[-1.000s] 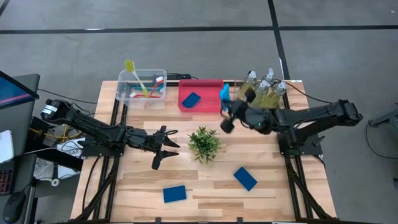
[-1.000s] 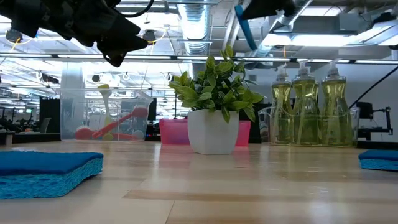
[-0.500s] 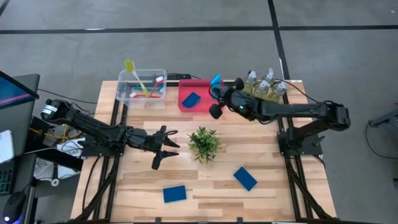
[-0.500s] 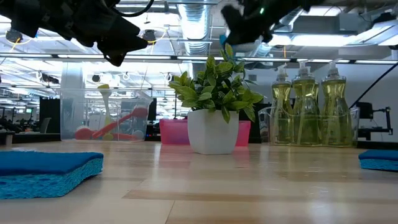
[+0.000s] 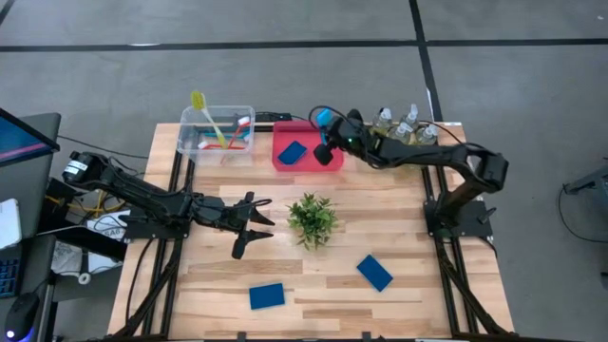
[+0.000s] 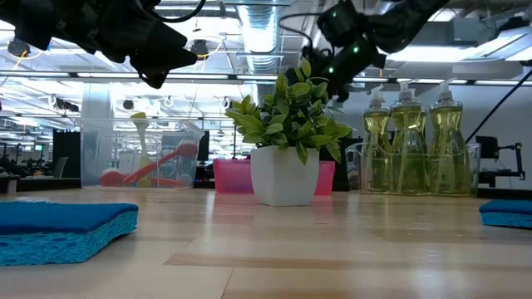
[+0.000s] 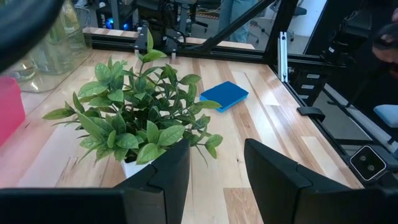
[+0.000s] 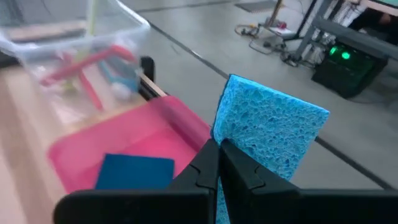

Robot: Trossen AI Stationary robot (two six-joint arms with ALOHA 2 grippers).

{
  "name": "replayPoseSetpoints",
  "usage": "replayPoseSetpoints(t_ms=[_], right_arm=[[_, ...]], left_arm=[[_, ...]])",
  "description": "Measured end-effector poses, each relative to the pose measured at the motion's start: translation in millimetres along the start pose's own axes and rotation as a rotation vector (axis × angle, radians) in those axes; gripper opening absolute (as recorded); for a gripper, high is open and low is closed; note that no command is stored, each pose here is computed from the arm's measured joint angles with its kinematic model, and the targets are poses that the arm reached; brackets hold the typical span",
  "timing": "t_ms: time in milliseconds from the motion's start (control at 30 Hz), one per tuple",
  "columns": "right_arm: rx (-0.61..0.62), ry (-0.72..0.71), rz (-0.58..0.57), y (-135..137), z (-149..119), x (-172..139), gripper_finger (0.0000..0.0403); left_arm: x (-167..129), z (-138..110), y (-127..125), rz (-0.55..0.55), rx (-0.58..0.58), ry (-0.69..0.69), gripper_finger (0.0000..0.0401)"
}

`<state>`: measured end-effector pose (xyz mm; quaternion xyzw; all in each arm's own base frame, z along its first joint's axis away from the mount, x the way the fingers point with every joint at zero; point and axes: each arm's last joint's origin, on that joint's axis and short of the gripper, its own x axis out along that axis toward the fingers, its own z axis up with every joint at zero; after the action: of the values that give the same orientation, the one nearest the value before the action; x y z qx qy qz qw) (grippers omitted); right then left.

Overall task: Pick & Place Kitchen Sink Supplies
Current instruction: Put the blue sponge into the red bin

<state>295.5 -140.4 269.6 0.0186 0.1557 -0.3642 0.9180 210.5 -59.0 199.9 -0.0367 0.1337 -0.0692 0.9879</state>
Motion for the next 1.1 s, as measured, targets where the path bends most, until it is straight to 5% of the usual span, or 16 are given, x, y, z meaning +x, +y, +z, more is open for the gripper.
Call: replayPoseSetpoints(t_ms=[633, 1100], right_arm=[[-0.005, 0.014, -0.007, -0.6, -4.3, 5.4, 0.0009], [-0.023, 0.027, 0.006, 4.0, -5.9, 4.1, 0.0086]], left_arm=[[0.0, 0.0, 0.0, 0.000, -0.001, 0.001, 0.0154], [0.0, -0.1, 0.0, 0.000, -0.001, 0.001, 0.0154]])
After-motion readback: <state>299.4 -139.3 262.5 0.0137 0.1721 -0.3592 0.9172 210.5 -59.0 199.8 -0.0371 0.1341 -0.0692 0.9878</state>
